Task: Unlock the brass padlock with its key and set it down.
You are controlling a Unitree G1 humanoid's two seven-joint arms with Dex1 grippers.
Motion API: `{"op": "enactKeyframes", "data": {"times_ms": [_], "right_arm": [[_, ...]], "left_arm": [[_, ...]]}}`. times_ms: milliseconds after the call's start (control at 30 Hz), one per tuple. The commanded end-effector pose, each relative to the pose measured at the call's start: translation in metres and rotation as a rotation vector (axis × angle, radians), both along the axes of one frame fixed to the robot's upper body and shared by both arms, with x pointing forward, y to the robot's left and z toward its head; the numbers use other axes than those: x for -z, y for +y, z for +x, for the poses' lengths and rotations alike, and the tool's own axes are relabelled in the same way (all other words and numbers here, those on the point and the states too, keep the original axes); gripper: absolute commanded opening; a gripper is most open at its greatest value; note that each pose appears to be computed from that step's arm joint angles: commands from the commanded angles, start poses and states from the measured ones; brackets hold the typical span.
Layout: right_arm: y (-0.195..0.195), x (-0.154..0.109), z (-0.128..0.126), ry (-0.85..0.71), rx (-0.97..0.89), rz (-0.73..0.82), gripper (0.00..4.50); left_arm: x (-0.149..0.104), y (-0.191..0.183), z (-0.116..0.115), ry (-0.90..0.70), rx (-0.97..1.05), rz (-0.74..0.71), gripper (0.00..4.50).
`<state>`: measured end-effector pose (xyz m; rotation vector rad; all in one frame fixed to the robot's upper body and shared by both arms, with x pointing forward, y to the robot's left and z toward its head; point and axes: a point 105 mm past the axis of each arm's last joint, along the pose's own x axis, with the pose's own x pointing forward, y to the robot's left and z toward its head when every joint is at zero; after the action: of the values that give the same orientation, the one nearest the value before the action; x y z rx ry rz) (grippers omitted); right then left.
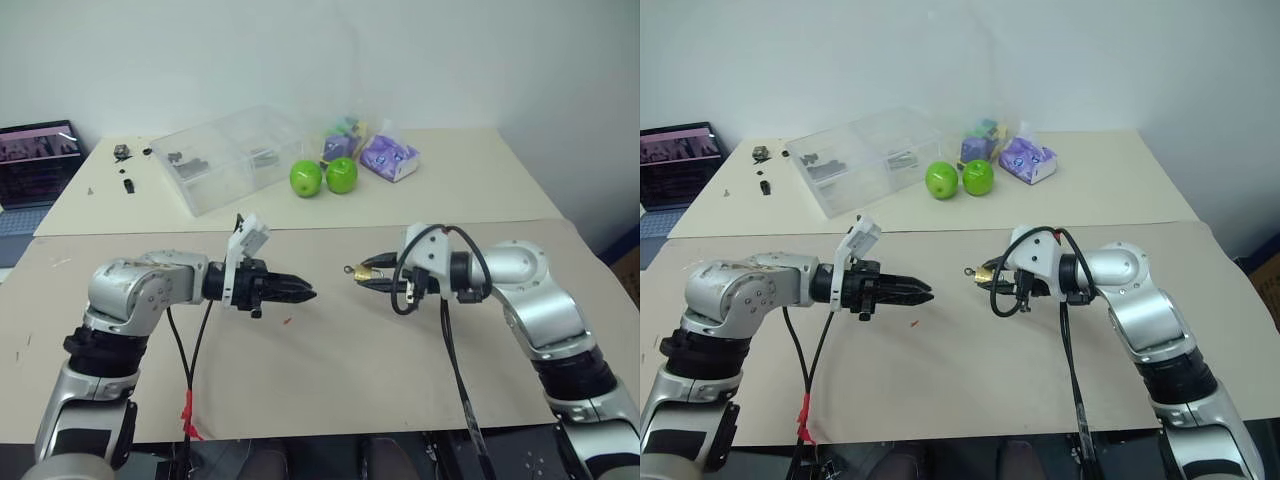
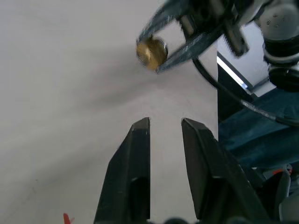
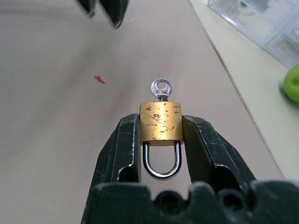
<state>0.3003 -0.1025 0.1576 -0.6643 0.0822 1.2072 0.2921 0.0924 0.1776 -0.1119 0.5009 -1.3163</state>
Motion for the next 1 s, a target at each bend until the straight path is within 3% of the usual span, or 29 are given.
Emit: {"op": "enactKeyframes", "data": {"times_ms": [33, 400, 800, 1000], "right_arm": [[-0.001, -0.013, -0.001, -0.065, 0.002, 0.013, 0.91], [0.0, -0.03, 0.002, -0.155, 0.011, 0.005, 0.91], [-0.005, -0.051, 0.006, -0.329, 0.031, -0.027, 0.91], [-0.002, -0.057, 0.007, -0.365, 0.035, -0.031, 0.91]], "left_arm": [[-0.02, -0.005, -0.001, -0.035, 0.006, -0.033, 1.34], [-0.02, -0.015, 0.008, -0.023, -0.071, -0.061, 1.34], [-0.035, -0.019, 0.02, 0.059, -0.168, -0.196, 1.34], [-0.037, -0.025, 0.023, 0.024, -0.177, -0.155, 1.34]]}}
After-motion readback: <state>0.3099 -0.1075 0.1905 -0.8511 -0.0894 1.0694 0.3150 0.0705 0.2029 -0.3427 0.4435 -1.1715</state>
